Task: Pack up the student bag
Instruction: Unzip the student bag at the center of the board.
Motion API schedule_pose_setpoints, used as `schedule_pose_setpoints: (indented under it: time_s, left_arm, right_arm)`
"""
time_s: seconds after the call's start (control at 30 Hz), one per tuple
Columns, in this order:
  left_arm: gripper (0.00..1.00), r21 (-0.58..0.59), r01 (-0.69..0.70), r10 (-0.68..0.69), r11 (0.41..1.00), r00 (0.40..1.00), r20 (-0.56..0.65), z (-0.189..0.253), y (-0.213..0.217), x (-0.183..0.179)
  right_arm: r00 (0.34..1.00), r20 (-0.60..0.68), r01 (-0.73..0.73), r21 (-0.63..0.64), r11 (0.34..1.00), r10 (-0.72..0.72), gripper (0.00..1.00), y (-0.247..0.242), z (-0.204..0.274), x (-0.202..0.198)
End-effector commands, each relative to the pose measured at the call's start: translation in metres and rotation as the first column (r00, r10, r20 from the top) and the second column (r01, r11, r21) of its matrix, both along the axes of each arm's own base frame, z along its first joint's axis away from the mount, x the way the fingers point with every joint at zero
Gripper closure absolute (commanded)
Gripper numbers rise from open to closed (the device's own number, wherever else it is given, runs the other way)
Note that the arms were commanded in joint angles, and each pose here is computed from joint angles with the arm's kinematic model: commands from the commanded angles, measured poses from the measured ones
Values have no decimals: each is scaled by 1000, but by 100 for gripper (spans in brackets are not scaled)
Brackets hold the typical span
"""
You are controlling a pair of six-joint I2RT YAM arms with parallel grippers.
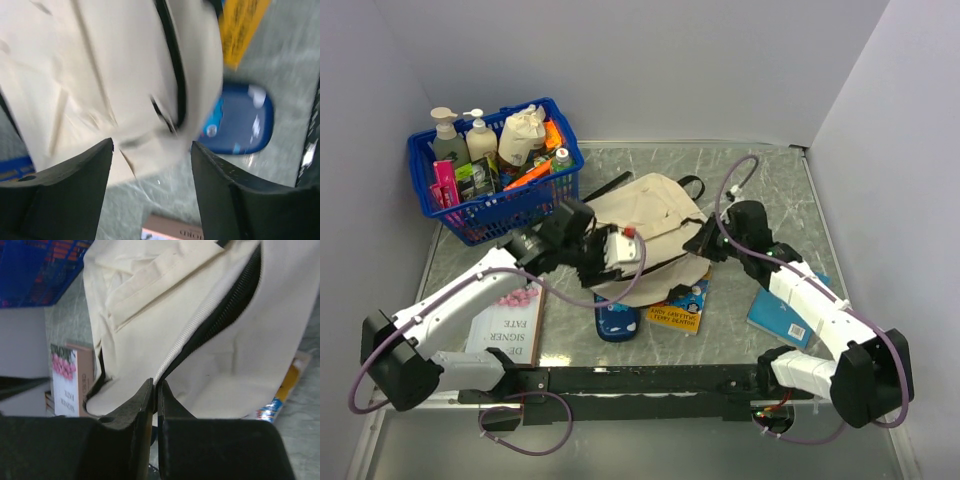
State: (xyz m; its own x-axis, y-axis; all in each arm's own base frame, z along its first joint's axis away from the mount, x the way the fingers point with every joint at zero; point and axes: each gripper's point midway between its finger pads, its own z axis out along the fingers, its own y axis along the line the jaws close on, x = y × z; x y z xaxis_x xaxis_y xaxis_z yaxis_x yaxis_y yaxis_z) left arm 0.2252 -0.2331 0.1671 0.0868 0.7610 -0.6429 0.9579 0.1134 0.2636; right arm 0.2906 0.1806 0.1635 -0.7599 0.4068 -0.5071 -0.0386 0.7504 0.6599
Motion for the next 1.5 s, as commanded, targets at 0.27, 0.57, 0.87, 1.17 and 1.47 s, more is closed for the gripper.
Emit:
schedule_pose_setpoints:
  time_s: [0.27, 0.57, 0.87, 1.17, 1.47]
  left_arm:
    - [29, -232, -39, 0, 972, 986, -164, 53, -93, 2]
    - [28, -183, -131, 117, 974, 989, -85, 23, -106, 33]
    - [31, -177, -37, 4, 983, 983, -186, 24, -112, 13]
    - [37, -162, 142, -197, 977, 890, -412, 18, -107, -40]
    - [49, -185, 31, -94, 982, 935, -342, 26, -102, 6]
  right_arm:
    - [985, 152, -89, 56, 994, 80, 100, 38, 60, -19]
    - [978, 179, -120, 62, 991, 107, 100, 41, 66, -27]
    - [979, 169, -122, 29, 992, 115, 100, 35, 53, -34]
    - [979, 168, -119, 23, 993, 113, 100, 34, 49, -35]
    - [979, 162, -127, 7, 992, 124, 100, 36, 42, -41]
